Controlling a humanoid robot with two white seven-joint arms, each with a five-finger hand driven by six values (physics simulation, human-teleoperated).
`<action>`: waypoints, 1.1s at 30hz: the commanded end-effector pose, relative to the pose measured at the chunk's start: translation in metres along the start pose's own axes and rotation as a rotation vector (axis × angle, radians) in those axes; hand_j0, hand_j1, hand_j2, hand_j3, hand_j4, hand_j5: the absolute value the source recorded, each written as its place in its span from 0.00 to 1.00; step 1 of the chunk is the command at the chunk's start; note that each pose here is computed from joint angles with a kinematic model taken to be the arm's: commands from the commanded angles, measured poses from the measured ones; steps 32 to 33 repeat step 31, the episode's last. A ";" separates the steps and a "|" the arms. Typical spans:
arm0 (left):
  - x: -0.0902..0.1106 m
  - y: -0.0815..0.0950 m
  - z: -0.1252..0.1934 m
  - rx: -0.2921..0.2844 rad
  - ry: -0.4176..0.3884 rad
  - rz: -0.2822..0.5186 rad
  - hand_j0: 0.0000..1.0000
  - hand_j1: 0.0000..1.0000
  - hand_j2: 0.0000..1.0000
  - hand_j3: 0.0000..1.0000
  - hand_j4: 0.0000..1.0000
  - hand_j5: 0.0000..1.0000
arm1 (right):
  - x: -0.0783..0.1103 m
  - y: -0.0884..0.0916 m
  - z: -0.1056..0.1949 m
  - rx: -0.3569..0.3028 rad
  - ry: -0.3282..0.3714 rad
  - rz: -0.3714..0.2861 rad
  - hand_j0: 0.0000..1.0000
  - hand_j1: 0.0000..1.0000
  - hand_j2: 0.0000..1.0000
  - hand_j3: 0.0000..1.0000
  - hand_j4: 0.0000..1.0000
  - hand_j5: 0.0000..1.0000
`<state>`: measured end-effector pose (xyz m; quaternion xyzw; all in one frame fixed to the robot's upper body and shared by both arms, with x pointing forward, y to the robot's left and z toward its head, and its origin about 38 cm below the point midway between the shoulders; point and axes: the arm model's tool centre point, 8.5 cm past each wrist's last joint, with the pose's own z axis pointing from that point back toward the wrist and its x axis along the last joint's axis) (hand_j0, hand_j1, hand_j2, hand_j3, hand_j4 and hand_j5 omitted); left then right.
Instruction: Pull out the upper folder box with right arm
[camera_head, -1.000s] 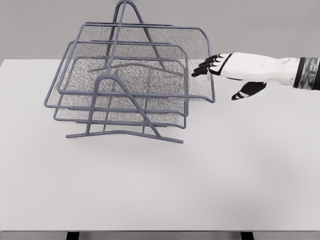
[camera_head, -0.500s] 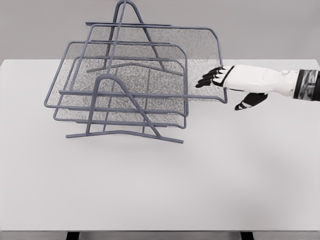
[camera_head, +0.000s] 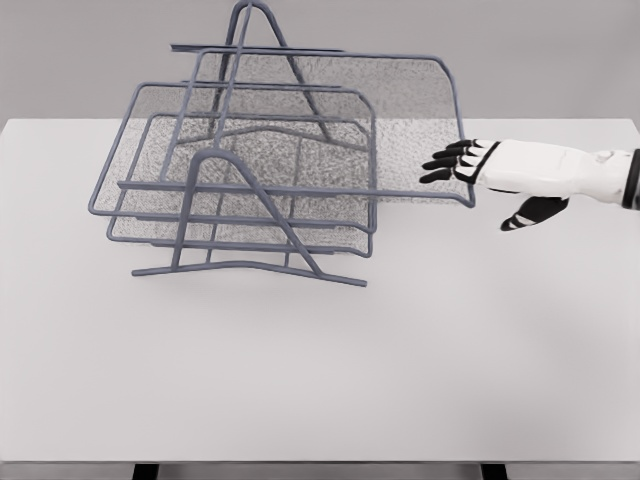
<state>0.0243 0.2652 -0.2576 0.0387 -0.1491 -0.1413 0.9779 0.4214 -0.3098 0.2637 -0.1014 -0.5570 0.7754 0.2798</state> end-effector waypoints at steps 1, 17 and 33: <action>0.000 0.000 0.000 0.000 -0.001 0.001 1.00 1.00 1.00 1.00 1.00 1.00 | -0.001 -0.001 0.008 0.008 0.015 0.004 1.00 1.00 1.00 1.00 1.00 1.00; 0.000 0.000 0.000 0.000 -0.001 0.001 1.00 1.00 1.00 1.00 1.00 1.00 | 0.000 -0.011 0.048 -0.003 0.055 0.005 1.00 1.00 1.00 1.00 1.00 1.00; 0.000 0.000 0.000 0.000 -0.001 0.001 1.00 1.00 1.00 1.00 1.00 1.00 | -0.001 -0.030 0.067 -0.091 0.045 -0.044 1.00 1.00 1.00 1.00 1.00 1.00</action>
